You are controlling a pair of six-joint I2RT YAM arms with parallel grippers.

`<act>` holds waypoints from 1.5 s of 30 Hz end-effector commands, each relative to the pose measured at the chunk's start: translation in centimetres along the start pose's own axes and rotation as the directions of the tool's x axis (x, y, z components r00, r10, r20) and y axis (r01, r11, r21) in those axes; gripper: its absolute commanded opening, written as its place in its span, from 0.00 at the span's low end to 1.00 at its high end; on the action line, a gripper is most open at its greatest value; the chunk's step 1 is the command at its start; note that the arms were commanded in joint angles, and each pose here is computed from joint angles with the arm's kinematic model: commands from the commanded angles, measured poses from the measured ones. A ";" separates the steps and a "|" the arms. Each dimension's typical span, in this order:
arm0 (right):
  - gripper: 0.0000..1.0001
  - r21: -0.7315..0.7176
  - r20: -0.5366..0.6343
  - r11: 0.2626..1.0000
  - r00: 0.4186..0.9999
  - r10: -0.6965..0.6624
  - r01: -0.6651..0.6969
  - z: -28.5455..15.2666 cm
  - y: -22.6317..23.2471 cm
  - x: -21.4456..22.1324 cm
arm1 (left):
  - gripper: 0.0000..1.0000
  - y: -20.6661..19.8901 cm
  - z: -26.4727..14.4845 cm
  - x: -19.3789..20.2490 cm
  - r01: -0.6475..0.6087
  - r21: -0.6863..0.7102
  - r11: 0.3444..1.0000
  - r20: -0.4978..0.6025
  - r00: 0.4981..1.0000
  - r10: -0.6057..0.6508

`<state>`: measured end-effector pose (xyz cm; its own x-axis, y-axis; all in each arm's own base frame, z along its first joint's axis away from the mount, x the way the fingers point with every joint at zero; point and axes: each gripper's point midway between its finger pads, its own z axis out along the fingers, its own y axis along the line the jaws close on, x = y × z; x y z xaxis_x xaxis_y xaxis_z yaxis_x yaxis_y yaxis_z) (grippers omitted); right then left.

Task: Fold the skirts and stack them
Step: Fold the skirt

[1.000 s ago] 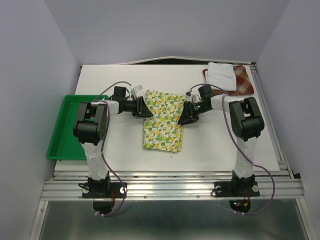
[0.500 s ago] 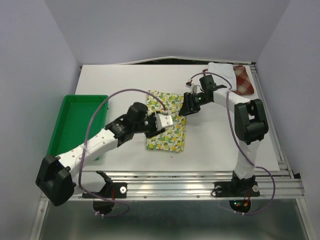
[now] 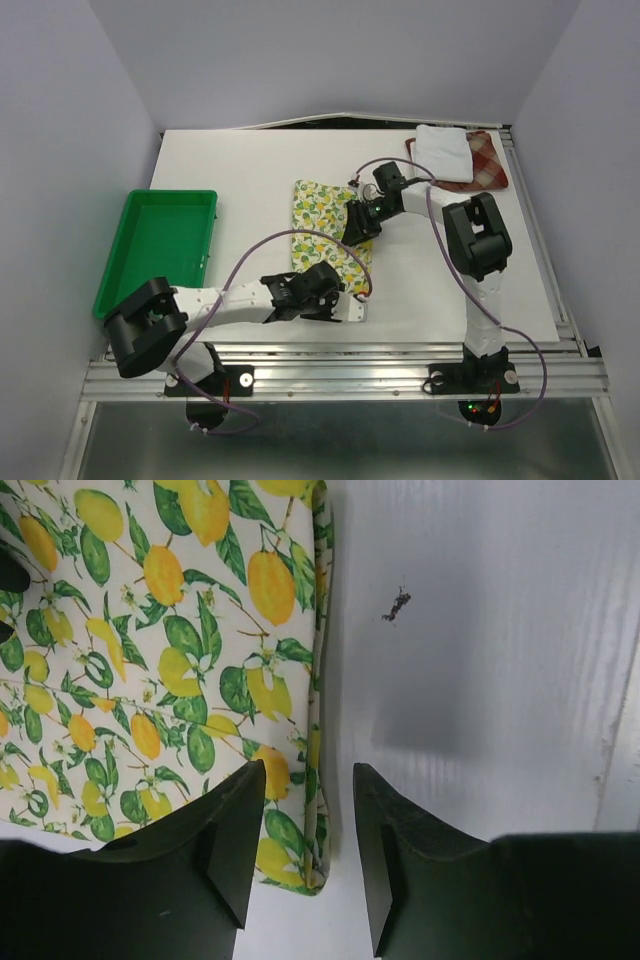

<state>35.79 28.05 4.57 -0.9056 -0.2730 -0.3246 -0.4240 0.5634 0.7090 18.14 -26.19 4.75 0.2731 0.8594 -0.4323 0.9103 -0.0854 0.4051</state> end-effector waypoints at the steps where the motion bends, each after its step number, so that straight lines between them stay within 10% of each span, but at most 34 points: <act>1: 0.47 0.035 0.024 0.998 0.998 -0.059 0.058 0.7 -1.3 -1.4 | 0.50 2.1 1.5 0.1 -0.075 -0.084 0.994 -0.051 0.996 0.071; 7: 0.46 0.072 -0.013 0.996 0.999 -0.051 0.051 1.6 -3.2 0.0 | 0.47 2.1 3.9 1.4 -0.093 -0.096 0.991 -0.119 0.990 0.081; 16: 0.45 0.091 -0.054 0.994 0.997 -0.055 0.059 2.1 -4.5 1.2 | 0.01 1.8 5.2 1.9 -0.101 -0.059 0.993 -0.156 0.984 0.091; 33: 0.52 0.003 0.058 0.968 0.967 -0.249 0.249 -3.2 5.5 -4.9 | 0.00 -3.9 -3.0 -4.2 0.043 0.379 0.924 0.015 0.998 -0.053; 45: 0.48 0.110 -0.016 0.966 0.972 -0.233 0.233 3.0 -2.9 -8.0 | 0.00 -4.5 -4.9 -6.9 0.075 0.483 0.872 0.051 0.992 -0.114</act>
<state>45.20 31.90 7.31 -0.7402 -0.3628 -0.5661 -0.6632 0.5326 0.5259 11.61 -28.43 7.95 0.1994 0.8541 -0.4804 0.9706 -0.2395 -0.0230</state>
